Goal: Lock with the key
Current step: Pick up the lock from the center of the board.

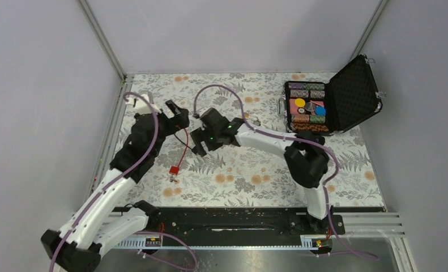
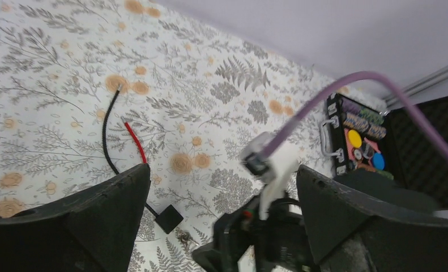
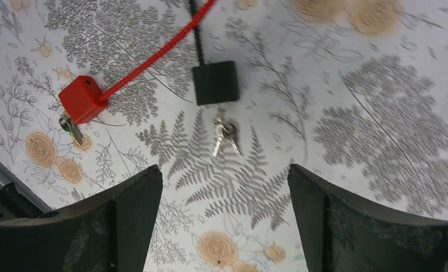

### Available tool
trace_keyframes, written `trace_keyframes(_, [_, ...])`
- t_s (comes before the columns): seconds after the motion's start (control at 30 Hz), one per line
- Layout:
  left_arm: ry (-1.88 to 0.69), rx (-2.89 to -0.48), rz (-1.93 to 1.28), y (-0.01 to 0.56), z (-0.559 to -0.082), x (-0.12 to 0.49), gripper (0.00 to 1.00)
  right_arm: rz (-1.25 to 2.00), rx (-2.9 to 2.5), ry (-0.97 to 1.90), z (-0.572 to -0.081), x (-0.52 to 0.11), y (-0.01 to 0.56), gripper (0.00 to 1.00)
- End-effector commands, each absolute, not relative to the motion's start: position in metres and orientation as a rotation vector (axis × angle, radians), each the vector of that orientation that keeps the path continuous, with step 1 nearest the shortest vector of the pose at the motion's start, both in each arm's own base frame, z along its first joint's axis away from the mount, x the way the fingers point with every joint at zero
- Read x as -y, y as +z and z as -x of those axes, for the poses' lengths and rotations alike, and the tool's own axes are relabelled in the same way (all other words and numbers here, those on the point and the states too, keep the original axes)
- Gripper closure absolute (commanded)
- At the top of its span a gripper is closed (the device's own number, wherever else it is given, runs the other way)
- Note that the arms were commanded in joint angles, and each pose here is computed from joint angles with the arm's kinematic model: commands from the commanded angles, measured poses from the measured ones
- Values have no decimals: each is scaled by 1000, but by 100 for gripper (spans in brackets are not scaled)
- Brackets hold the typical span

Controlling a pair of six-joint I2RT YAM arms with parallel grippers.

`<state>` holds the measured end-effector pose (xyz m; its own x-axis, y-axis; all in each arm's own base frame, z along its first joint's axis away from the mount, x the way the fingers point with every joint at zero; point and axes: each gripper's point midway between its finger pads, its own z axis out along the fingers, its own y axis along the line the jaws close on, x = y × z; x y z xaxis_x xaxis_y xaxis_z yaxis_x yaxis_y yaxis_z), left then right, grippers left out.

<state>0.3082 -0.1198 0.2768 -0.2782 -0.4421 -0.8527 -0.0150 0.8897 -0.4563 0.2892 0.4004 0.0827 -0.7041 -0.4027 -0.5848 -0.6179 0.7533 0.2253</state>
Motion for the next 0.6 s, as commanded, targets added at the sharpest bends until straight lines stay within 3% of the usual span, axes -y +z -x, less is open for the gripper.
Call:
trace_keyframes(0.0, [-376, -1762, 372, 289, -288, 95, 1, 958, -2391, 512, -287, -426, 76, 14])
trace_keyframes(0.27, [-394, -1712, 367, 303, -271, 85, 1, 1092, -2356, 420, -295, -444, 49, 16])
trace_keyframes(0.57, [-356, -1718, 358, 299, -272, 81, 1, 1174, -2394, 322, -305, -448, 19, 29])
